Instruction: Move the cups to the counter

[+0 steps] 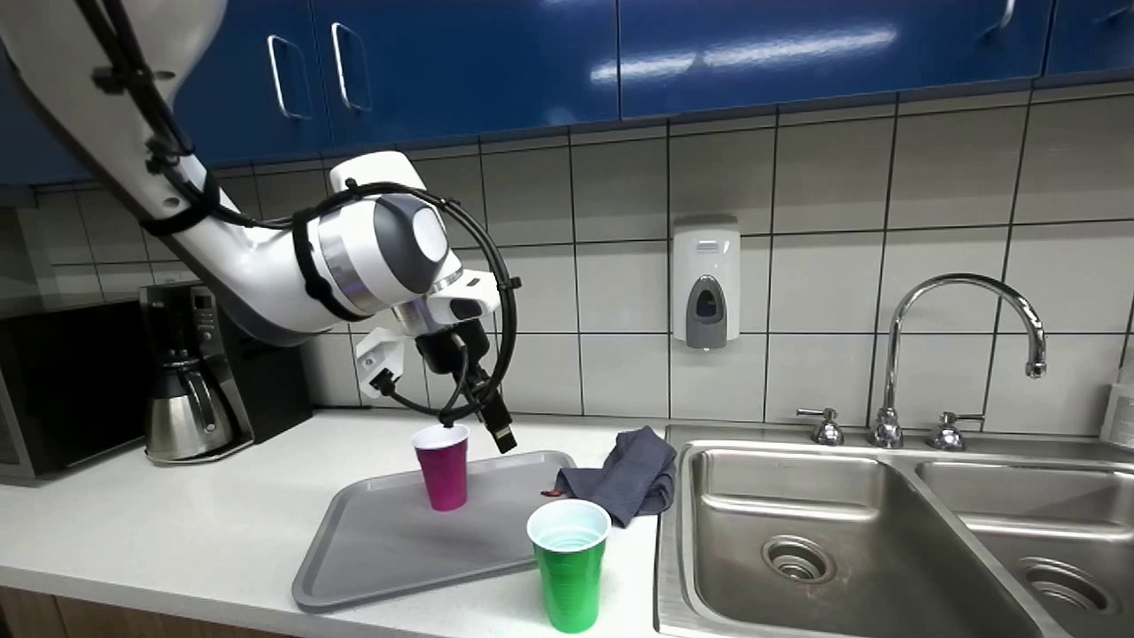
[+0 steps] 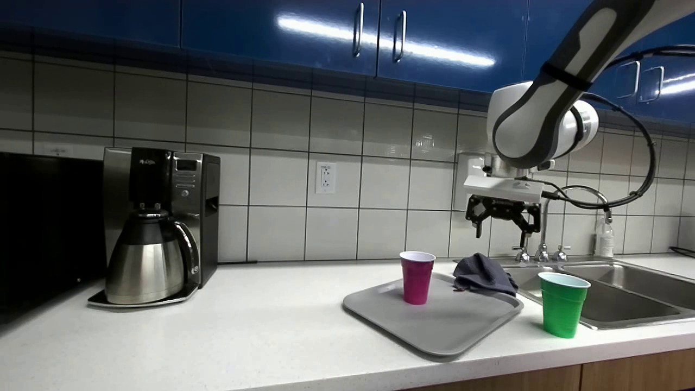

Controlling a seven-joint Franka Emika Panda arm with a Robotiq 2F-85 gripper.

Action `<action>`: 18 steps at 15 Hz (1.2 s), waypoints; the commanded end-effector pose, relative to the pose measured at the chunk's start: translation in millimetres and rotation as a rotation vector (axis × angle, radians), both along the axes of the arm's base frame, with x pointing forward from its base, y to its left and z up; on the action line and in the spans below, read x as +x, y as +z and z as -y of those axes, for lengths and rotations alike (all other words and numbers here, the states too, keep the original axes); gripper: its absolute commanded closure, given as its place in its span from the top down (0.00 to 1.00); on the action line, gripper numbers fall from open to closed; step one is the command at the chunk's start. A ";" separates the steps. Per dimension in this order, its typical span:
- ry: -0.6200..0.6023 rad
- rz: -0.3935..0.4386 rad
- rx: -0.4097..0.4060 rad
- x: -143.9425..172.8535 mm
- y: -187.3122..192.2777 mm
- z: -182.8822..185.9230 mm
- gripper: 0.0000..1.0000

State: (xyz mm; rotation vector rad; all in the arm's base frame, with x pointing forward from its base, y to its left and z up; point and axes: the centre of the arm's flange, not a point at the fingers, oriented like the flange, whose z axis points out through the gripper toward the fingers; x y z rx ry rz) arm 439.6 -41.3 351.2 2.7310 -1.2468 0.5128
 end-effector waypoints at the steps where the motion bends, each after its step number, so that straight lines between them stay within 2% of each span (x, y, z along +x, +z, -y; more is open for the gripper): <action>1: 0.050 -0.004 0.010 21.4 8.9 -12.6 1.00; 18: 0.281 -0.079 0.072 89.1 -31.7 -69.1 1.00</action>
